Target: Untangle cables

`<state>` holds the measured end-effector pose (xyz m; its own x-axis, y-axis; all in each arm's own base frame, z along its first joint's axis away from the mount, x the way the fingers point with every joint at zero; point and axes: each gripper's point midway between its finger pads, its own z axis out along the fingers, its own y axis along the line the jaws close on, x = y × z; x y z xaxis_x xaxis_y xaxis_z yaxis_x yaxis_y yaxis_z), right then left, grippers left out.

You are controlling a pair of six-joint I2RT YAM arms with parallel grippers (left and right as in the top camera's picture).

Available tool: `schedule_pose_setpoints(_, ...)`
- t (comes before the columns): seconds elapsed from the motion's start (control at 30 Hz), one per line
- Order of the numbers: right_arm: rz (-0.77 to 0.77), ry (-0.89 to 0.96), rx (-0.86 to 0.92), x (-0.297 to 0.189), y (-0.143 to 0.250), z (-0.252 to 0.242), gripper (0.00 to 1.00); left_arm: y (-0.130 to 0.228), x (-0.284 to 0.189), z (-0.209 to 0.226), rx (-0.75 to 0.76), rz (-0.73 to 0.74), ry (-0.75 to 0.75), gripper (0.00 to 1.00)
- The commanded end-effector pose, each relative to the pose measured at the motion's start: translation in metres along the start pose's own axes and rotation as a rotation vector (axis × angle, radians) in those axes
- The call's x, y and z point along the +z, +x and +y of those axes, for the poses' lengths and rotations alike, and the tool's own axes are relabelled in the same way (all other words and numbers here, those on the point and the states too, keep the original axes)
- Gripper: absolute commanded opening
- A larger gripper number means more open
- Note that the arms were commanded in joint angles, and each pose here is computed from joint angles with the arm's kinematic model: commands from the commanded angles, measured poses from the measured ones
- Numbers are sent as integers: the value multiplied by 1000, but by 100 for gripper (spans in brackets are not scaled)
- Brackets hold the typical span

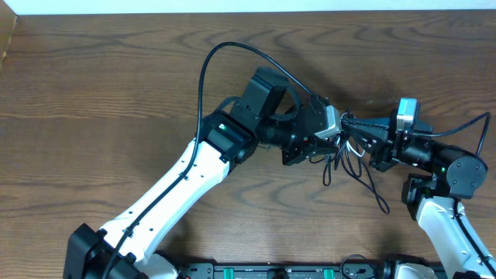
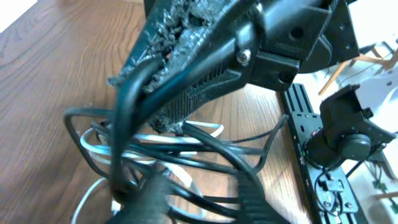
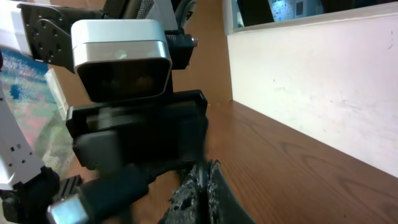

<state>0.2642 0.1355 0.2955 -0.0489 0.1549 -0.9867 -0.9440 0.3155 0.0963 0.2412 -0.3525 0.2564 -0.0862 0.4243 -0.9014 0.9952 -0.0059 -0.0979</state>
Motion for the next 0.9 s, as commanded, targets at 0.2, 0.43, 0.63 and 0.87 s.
schedule_pose_setpoints(0.2,-7,3,-23,0,-6,0,1,0,-11,21,-43,25,-132,97)
schedule_pose_setpoints(0.43,-7,2,-23,0,-6,0,1,-6,-31,32,-39,-1,-183,98)
schedule_pose_setpoints(0.63,-5,0,-22,0,-5,0,1,-4,-42,45,-50,-10,-222,98)
schedule_pose_setpoints(0.87,-5,0,-22,0,-5,0,1,-11,-45,49,-23,-35,-238,98)
